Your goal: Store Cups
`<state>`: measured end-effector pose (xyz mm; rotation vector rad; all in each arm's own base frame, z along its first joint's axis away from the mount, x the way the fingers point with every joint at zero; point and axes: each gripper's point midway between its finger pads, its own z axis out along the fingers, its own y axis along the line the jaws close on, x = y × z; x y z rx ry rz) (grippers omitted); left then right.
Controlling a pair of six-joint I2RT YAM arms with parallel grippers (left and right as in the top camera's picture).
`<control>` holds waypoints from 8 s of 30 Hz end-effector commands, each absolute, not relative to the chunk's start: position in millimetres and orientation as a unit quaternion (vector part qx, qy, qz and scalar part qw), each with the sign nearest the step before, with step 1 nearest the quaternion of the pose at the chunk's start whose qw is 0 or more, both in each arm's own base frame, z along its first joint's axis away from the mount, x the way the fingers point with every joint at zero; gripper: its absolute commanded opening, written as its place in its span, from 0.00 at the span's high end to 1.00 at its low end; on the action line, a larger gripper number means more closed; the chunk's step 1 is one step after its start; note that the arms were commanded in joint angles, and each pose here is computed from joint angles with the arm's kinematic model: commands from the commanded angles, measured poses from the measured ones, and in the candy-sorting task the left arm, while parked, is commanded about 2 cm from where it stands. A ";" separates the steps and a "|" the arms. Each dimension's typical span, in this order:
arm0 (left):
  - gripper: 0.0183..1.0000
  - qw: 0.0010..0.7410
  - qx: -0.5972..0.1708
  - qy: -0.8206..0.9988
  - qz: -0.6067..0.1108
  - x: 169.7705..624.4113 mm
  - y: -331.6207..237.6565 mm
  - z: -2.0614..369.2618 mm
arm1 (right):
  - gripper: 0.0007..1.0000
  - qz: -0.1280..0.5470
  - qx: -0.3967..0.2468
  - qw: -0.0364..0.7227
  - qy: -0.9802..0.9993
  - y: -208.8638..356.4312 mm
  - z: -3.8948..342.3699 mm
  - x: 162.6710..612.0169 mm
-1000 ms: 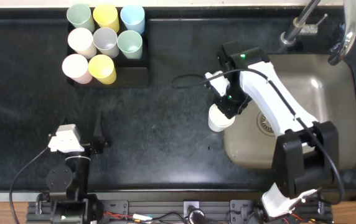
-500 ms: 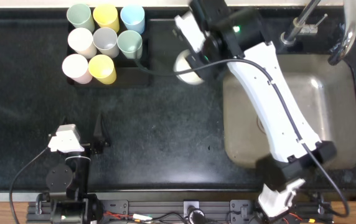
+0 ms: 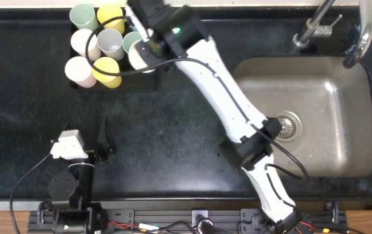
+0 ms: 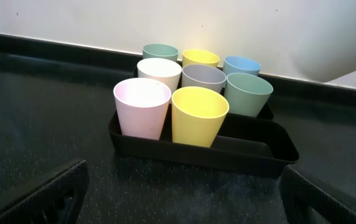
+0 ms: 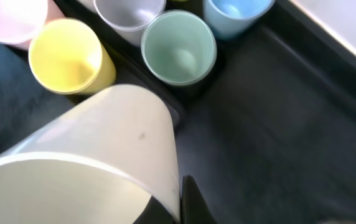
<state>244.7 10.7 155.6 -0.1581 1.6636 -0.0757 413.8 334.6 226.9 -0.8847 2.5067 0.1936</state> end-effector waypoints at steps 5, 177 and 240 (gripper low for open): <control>0.00 0.673 -0.061 0.737 -0.025 244.3 11.3 155.9 | 0.96 0.080 -0.305 0.228 0.921 345.7 204.5 425.2; 0.00 0.673 -0.062 0.737 -0.025 244.3 11.3 155.9 | 0.00 0.109 0.031 0.577 0.809 34.1 274.0 254.9; 0.00 0.672 -0.062 0.737 -0.025 244.3 11.3 155.7 | 0.00 0.089 0.060 0.698 0.708 7.8 172.2 246.6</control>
